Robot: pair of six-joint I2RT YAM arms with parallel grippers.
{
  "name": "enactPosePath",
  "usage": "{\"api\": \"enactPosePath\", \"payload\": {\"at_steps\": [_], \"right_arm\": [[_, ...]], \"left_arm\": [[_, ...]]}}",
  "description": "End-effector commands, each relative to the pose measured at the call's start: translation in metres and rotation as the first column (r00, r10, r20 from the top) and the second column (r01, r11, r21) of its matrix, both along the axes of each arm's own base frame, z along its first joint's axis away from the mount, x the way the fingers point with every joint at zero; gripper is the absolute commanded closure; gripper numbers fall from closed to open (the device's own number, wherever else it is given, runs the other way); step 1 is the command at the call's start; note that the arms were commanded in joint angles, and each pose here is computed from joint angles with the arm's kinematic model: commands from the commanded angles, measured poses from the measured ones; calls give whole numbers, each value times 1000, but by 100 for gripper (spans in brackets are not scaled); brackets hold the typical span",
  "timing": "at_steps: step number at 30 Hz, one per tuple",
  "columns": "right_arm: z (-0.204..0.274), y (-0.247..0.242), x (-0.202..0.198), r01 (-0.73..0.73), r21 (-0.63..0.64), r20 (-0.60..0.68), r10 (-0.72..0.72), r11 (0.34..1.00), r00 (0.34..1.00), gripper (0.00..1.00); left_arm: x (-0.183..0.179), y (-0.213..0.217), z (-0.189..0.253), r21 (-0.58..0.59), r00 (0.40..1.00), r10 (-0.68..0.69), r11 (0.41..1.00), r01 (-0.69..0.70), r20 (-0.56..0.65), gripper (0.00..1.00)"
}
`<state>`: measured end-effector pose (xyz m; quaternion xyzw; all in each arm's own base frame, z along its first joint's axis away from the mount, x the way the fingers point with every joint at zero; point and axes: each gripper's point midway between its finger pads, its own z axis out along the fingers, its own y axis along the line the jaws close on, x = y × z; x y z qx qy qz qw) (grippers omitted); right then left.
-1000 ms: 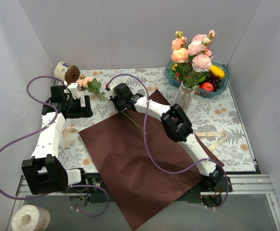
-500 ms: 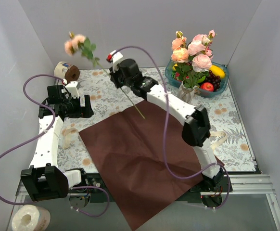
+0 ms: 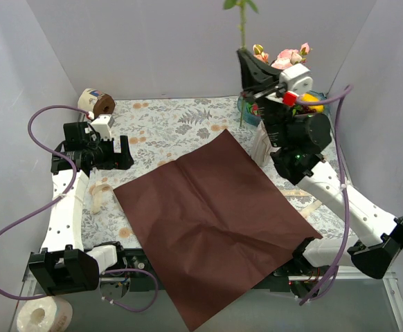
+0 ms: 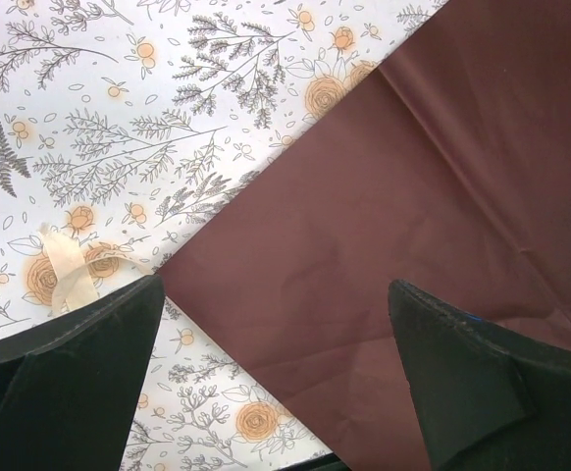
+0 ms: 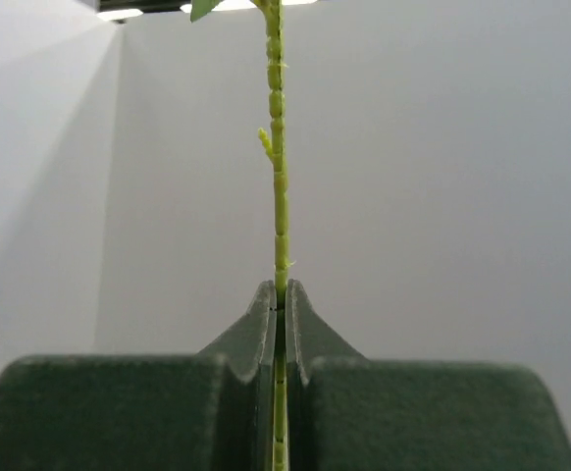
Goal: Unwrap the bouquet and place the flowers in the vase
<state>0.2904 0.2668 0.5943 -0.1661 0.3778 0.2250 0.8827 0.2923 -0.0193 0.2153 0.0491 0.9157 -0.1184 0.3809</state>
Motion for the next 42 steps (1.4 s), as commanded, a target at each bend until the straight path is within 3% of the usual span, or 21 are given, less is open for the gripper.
{"api": "enactPosePath", "payload": {"at_steps": [1,6,12,23,42], "right_arm": [[13,-61,7,221,111,128,-234,969,964,99],[4,-105,6,333,207,163,-368,920,915,99],[-9,-121,19,384,187,183,-416,904,891,99],[-32,-142,48,409,174,167,-436,896,884,99],[-64,-131,88,386,138,145,-404,912,903,99]], "left_arm": [[3,-5,19,-11,998,-33,999,34,46,2],[9,-9,21,-31,997,-57,998,59,46,2],[15,-11,23,-35,995,-79,996,81,57,2],[20,-8,20,-4,994,-103,995,103,46,2],[20,-3,10,30,994,-111,993,111,23,2]]}}
